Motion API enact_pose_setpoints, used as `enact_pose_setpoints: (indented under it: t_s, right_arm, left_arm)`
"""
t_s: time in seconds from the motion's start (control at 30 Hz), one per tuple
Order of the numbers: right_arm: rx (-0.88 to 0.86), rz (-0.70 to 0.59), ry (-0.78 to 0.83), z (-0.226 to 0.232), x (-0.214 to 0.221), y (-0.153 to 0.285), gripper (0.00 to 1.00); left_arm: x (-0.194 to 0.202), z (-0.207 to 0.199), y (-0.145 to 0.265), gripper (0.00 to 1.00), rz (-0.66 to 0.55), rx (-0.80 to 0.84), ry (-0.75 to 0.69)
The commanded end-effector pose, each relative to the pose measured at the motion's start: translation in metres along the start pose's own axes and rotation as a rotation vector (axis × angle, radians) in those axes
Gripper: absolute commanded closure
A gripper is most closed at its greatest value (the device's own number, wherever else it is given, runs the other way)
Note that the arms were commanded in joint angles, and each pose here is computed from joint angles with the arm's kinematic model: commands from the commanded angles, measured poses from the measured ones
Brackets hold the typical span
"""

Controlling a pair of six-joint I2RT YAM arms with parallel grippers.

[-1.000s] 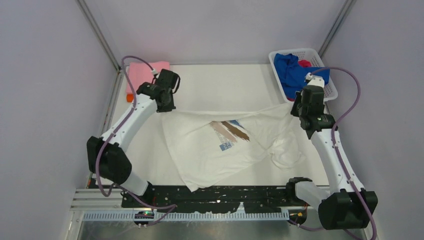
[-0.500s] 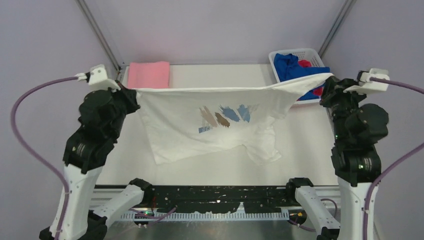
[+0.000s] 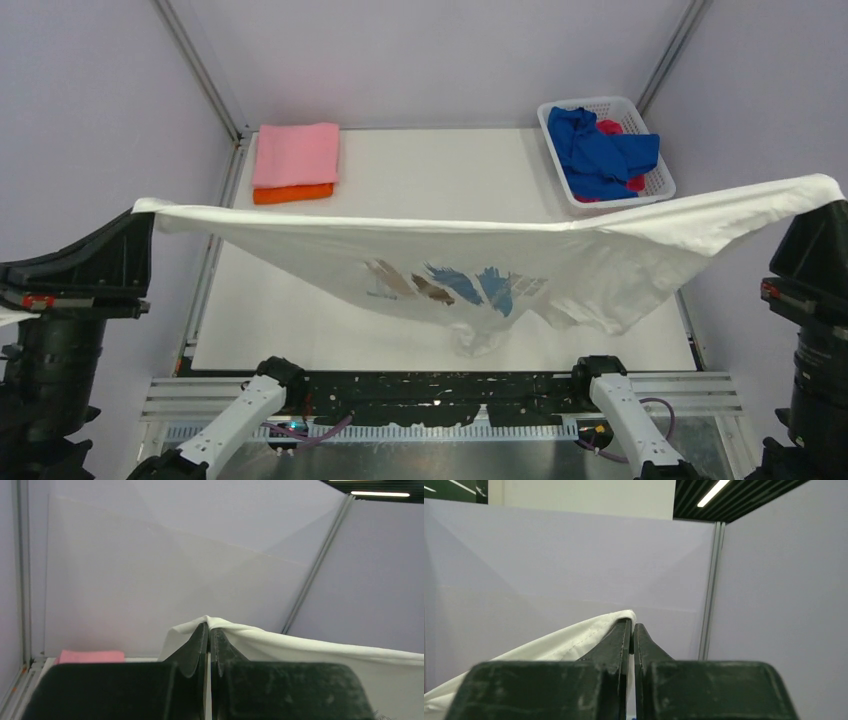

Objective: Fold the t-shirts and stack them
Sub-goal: Flatten out the tshirt

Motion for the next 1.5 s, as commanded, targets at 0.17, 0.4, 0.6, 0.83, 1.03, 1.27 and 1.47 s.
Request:
enact_pose_setpoints:
  t_s: [0.17,0.4,0.6,0.83,1.03,1.27,1.47]
  right_arm:
    - [0.047,-0.058,0.107,-0.006,-0.029,-0.025,0.95]
    - [0.071,0.109,0.104,-0.014,0.042,-0.089,0.95]
    - [0.056,0.355,0.108,-0.024,0.178,-0.134,0.95]
    - [0.037,0.756,0.017,-0.033,0.380,-0.137,0.95]
    - [0.060,1.060,0.127,-0.004,0.542,-0.142,0.86]
    - [0.217,1.275,0.308,0.022,0.632,-0.182,0.37]
    - [0.166,1.283,0.051,0.042,0.600,-0.158,0.04]
  left_arm:
    - [-0.015,-0.006,-0.020,1.00,0.006,0.036,-0.048]
    - [0.069,0.005,-0.086,1.00,0.264,-0.180,-0.090]
    - [0.223,0.028,-0.137,1.00,0.642,-0.451,-0.158]
    - [0.400,0.063,-0.182,1.00,1.112,-0.520,-0.073]
    - [0.494,0.103,-0.244,0.65,1.392,-0.615,-0.043]
    - [0.481,0.111,-0.280,0.00,1.329,-0.648,-0.060]
    - [0.457,0.093,-0.258,0.00,1.295,-0.531,0.052]
Point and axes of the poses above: each gripper's point midway between its finger pads, its own y axis back along the fingers, its own z axis along the line the jaws close on, x = y × z, the point moved 10 cm from there along y, back along the fingers, and after that the axes turned 9 degrees about -y, right-handed, at the moved point
